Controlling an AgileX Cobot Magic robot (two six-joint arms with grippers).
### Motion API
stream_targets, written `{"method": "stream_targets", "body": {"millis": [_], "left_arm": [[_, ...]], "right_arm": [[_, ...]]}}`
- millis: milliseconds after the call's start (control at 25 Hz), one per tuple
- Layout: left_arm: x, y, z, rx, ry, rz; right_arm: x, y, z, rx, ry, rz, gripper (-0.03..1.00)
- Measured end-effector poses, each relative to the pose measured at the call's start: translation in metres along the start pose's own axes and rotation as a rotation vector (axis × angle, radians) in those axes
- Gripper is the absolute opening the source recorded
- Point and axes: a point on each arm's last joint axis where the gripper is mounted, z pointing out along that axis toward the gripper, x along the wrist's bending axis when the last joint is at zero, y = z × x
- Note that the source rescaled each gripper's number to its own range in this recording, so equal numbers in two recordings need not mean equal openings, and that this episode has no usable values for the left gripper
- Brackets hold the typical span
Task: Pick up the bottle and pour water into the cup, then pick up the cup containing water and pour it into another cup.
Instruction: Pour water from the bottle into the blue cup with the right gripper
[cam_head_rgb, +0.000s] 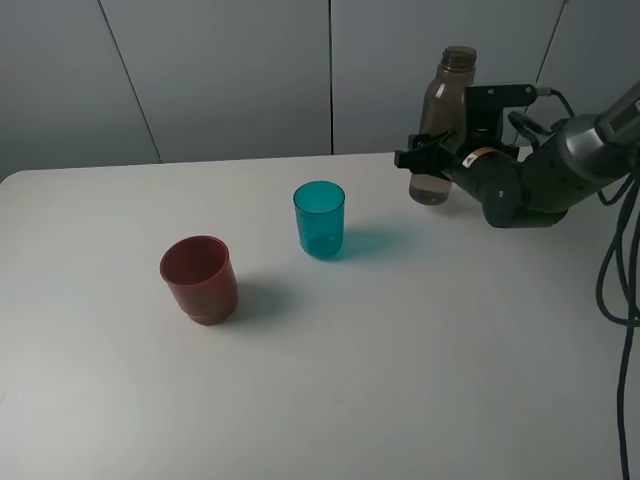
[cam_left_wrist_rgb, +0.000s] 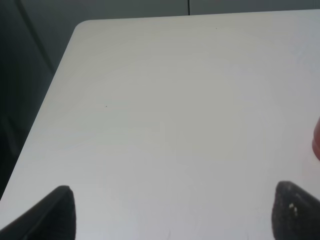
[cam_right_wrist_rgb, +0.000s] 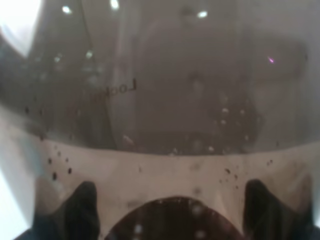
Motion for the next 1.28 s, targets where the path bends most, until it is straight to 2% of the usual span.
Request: {"method": "stream_targets", "body": {"millis": [200,440,720,920,1080,1280], "left_arm": [[0.0,0.0,0.0,0.0,0.0,0.0],[0.0,0.0,0.0,0.0,0.0,0.0],[0.0,0.0,0.0,0.0,0.0,0.0],[0.0,0.0,0.0,0.0,0.0,0.0],[0.0,0.0,0.0,0.0,0.0,0.0],[0.0,0.0,0.0,0.0,0.0,0.0]], "right_arm": [[0.016,0.008,-0.029,-0.004,0.035,-0.034,0.0],[0.043,0.005,-0.041,0.002,0.08,-0.118,0.0],[0.066,0.002,-0.048,0.007,0.075,-0.373,0.0],[0.078,0.016,-0.04,-0.011,0.062,-0.479,0.0],[0.083,0.023,-0.035,-0.027,0.066,-0.56,0.0],[0.082,0.009,-0.029,0.007,0.068,-0.715,0.0]]}}
